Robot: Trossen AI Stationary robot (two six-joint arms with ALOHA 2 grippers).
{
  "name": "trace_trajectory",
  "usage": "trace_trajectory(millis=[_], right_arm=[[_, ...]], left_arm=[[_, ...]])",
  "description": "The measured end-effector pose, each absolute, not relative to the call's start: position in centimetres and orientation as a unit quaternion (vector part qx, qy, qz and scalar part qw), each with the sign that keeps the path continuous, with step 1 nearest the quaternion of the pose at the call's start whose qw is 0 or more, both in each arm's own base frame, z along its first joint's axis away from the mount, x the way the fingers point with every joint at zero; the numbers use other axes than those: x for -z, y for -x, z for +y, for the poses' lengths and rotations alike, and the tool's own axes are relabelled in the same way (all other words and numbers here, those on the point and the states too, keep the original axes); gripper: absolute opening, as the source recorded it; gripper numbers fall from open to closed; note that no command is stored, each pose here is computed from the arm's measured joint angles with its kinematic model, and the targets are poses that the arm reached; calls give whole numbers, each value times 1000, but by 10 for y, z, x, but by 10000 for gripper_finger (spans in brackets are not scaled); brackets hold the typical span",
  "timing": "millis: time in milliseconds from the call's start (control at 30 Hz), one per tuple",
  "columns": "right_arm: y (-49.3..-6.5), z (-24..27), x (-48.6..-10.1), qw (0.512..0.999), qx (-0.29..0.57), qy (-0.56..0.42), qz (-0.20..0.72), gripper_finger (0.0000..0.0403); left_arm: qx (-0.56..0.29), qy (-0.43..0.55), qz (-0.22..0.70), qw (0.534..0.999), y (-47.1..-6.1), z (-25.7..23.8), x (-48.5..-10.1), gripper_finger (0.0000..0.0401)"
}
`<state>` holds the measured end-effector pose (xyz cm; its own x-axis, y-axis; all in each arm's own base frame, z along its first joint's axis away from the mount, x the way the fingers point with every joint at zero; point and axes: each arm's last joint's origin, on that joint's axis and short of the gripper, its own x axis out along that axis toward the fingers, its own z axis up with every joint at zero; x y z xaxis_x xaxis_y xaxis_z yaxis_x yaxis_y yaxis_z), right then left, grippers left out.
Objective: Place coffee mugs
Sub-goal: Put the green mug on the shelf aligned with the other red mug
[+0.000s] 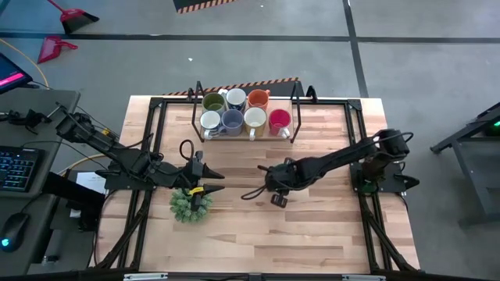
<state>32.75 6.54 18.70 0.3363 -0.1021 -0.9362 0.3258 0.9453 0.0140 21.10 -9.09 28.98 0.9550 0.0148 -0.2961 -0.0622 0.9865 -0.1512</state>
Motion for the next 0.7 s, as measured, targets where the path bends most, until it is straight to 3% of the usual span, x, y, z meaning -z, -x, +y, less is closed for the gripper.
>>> trace_trajectory(millis=[300, 400, 567, 700], right_arm=[[-335, 67, -167, 803, 135, -98, 572, 55], [-335, 67, -167, 802, 132, -100, 574, 29], [-335, 67, -175, 804, 140, -92, 570, 9], [-337, 67, -203, 812, 137, -81, 562, 6]], left_arm=[[-21, 90, 148, 985, -211, -91, -290, 145], [-21, 92, 148, 984, -211, -91, -290, 145], [-21, 92, 148, 984, -211, -91, -290, 145], [-22, 92, 149, 984, -211, -91, -290, 145]])
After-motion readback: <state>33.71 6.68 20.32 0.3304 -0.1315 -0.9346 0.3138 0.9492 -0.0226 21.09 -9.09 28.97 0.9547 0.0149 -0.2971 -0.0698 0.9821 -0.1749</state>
